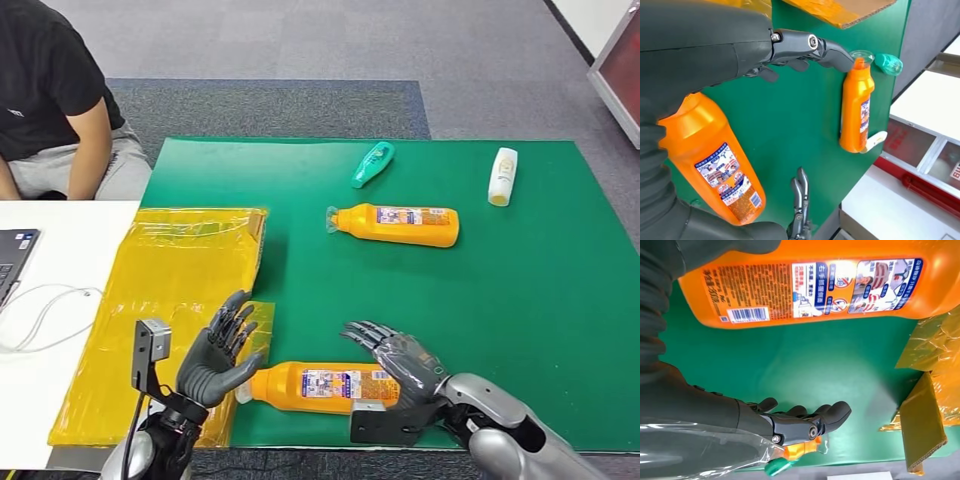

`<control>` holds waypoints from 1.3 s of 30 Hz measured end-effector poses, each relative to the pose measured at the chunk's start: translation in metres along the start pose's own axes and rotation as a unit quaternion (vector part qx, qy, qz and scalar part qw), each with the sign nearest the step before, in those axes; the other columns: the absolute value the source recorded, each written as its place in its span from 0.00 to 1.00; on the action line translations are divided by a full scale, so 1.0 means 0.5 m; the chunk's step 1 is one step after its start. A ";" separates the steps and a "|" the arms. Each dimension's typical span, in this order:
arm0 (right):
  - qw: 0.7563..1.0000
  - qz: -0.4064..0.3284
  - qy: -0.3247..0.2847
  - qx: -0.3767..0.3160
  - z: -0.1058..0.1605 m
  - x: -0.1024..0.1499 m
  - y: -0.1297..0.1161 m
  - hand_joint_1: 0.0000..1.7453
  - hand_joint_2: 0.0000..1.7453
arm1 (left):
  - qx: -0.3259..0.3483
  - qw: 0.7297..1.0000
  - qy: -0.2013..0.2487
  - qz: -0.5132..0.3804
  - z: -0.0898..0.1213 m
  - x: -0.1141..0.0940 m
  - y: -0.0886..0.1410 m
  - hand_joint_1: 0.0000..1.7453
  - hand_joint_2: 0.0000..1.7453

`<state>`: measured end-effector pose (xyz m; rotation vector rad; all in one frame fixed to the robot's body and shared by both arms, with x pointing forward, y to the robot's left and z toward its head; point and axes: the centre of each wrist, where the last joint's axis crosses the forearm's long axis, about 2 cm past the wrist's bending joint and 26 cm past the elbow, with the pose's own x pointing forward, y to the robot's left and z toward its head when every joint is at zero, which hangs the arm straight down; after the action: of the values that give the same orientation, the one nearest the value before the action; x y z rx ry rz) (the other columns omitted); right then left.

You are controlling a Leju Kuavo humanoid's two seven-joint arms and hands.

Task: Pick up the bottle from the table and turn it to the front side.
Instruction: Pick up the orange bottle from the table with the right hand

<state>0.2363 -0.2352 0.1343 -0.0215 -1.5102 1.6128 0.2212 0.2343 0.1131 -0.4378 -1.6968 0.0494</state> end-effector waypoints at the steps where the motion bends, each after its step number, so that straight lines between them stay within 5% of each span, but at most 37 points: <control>1: 1.000 0.002 0.001 0.001 -0.002 -0.001 0.000 0.00 1.00 | 0.000 1.000 0.001 0.000 0.000 -0.001 0.000 0.00 1.00; 22: 0.997 -0.072 0.002 0.025 -0.042 0.025 0.045 0.00 1.00 | 0.016 1.000 0.015 -0.013 0.006 -0.012 0.020 0.00 1.00; 39: 0.998 -0.057 0.017 0.030 -0.050 0.008 0.074 0.00 1.00 | 0.020 0.999 0.018 -0.021 0.006 -0.010 0.028 0.00 1.00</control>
<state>0.2269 -0.2076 0.1001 0.0682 -1.4109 1.5574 0.2226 0.2461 0.1040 -0.3702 -1.6662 0.0451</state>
